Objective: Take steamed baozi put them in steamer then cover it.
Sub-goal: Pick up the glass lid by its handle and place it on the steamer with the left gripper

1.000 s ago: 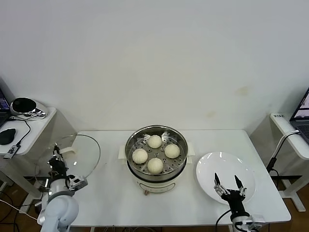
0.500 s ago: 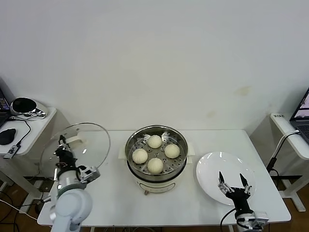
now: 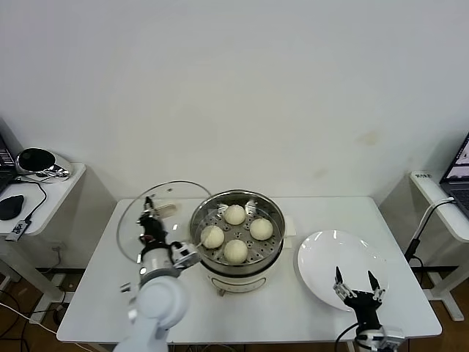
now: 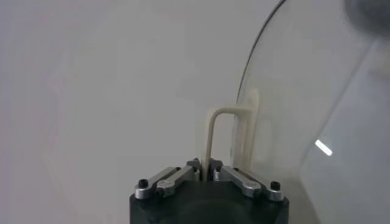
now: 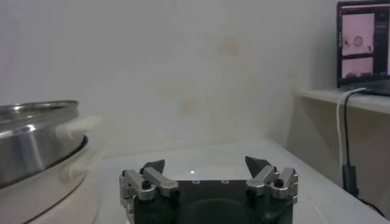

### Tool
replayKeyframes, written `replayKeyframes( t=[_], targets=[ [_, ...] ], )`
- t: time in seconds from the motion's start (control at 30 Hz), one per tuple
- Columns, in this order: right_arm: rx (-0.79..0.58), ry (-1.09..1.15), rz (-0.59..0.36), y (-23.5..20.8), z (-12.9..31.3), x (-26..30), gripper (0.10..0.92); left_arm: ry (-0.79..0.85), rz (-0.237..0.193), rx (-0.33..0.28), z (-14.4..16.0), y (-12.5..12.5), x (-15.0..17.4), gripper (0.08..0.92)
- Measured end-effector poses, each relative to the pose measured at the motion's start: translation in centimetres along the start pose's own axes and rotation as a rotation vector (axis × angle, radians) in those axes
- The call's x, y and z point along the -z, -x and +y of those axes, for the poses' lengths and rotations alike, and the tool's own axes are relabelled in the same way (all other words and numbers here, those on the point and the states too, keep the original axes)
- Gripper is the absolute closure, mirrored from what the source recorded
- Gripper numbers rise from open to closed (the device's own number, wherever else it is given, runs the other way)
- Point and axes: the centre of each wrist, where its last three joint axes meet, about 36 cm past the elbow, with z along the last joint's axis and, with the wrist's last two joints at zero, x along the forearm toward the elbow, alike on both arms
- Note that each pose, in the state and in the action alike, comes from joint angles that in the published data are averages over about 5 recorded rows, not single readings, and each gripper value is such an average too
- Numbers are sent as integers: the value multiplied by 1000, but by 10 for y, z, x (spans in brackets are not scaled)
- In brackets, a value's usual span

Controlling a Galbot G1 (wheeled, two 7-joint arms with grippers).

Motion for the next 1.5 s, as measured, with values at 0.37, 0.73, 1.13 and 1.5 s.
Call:
replayKeyframes(
  t=[0.37,0.73,1.13,1.5],
  targets=[
    [-23,-12,24,1,2,-16,200,-22,-125,-26,-10,-10,73,850],
    [-31,-16,36,2,2,-24,200,4,-231,-58,-33,-28,116,850],
    [-33,-18,40,2,2,-27,200,70,-245,-50,-57,-31,131,850],
    [-29,-19,42,3,5,-28,200,108,-225,-72,-69,-26,131,850]
  ],
)
